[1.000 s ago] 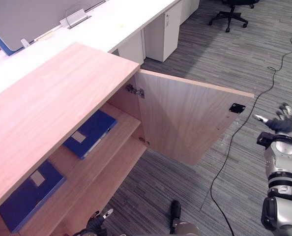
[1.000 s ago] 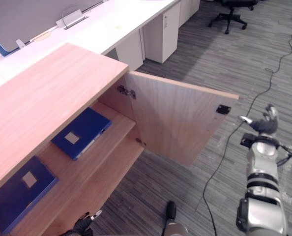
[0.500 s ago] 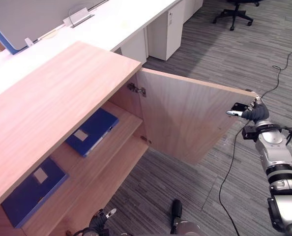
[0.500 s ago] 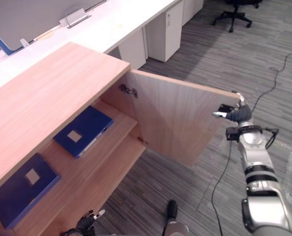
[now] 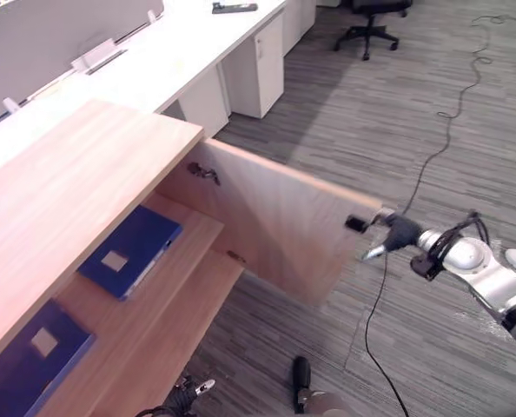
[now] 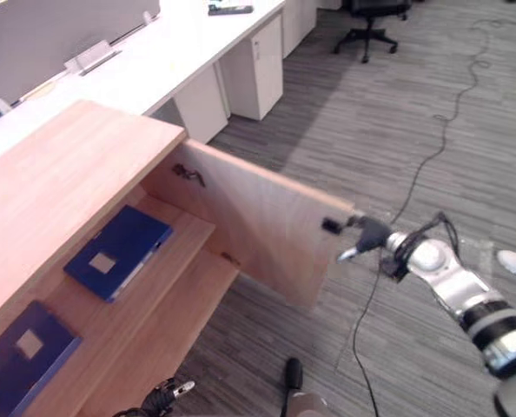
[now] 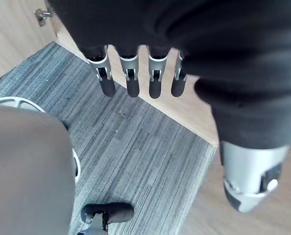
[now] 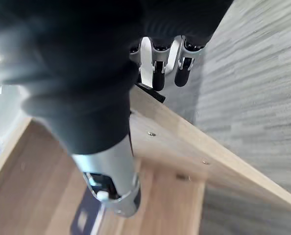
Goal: Walk over to the cabinet, pick up the folder, carry it to the office cabinet, place the folder inside the office cabinet, then close the office cabinet door
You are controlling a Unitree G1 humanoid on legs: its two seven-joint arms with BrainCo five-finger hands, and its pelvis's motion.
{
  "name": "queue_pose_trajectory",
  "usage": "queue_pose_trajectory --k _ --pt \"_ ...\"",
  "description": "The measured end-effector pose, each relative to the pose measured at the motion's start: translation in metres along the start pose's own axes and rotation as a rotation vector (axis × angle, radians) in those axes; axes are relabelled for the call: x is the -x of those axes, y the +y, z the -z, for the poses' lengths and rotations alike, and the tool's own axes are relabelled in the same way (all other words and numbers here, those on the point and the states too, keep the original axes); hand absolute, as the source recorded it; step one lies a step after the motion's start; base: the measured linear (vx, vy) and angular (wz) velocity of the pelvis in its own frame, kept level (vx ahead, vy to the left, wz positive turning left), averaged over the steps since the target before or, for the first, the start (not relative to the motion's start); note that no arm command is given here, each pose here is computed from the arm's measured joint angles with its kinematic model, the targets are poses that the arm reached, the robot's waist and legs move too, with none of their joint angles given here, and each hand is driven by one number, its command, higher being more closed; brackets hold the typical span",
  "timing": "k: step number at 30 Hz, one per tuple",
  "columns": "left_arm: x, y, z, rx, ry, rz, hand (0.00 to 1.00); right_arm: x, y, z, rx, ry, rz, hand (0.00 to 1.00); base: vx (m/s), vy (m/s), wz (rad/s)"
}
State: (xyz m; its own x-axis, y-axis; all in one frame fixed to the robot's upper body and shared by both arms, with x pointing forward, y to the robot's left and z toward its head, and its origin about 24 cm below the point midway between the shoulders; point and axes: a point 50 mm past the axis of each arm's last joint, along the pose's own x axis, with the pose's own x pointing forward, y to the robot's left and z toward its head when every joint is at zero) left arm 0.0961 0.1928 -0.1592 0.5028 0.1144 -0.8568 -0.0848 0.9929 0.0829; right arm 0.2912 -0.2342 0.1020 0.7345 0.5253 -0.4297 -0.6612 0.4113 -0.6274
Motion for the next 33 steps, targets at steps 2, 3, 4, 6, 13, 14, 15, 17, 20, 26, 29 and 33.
queue_pose_trajectory --k 2,3,4,6,13,14,15,17,20,26,29,33 --pt "-0.001 0.000 -0.002 -0.011 -0.006 0.001 0.00 -0.007 0.026 -0.012 0.009 -0.046 -0.188 0.00 0.03 -0.051 0.00" --pt "-0.001 0.000 -0.003 -0.013 -0.004 0.003 0.00 -0.010 0.036 -0.017 0.010 -0.069 -0.247 0.00 0.00 -0.030 0.04" --pt "-0.002 -0.001 -0.005 -0.019 -0.008 0.008 0.00 -0.013 0.057 -0.026 0.010 -0.109 -0.376 0.00 -0.03 -0.015 0.08" --pt "-0.003 -0.001 -0.007 -0.036 -0.007 0.012 0.00 -0.014 0.093 -0.034 -0.008 -0.154 -0.583 0.00 -0.04 -0.008 0.27" --pt "0.000 0.025 0.001 0.001 0.016 -0.065 0.00 0.005 0.151 -0.037 -0.067 -0.176 -0.882 0.00 0.01 0.042 0.07" --pt "0.000 0.025 0.002 0.002 0.021 -0.066 0.00 0.007 0.150 -0.039 -0.059 -0.182 -0.884 0.00 0.01 -0.045 0.01" --pt "0.001 0.024 0.004 0.008 0.024 -0.064 0.00 0.008 0.148 -0.041 -0.050 -0.188 -0.880 0.00 -0.02 -0.062 -0.02" --pt "0.001 0.025 0.004 0.021 0.024 -0.072 0.00 0.008 0.143 -0.048 -0.033 -0.222 -0.858 0.00 -0.01 -0.019 -0.09" --pt "0.001 0.025 0.004 0.047 0.023 -0.079 0.00 0.011 0.149 -0.050 -0.083 -0.243 -0.859 0.00 -0.02 -0.005 0.00" --pt "-0.001 0.023 -0.006 0.063 -0.013 -0.087 0.00 -0.036 0.173 0.014 -0.320 -0.037 -0.535 0.00 -0.03 -0.028 0.23" --pt "-0.004 0.007 -0.013 0.085 -0.032 -0.061 0.00 -0.055 0.194 0.060 -0.358 0.235 -0.297 0.00 -0.09 -0.022 0.34" --pt "-0.006 -0.009 -0.021 0.129 -0.051 -0.050 0.00 -0.045 0.227 0.105 -0.713 0.597 0.086 0.00 -0.04 -0.039 0.39"
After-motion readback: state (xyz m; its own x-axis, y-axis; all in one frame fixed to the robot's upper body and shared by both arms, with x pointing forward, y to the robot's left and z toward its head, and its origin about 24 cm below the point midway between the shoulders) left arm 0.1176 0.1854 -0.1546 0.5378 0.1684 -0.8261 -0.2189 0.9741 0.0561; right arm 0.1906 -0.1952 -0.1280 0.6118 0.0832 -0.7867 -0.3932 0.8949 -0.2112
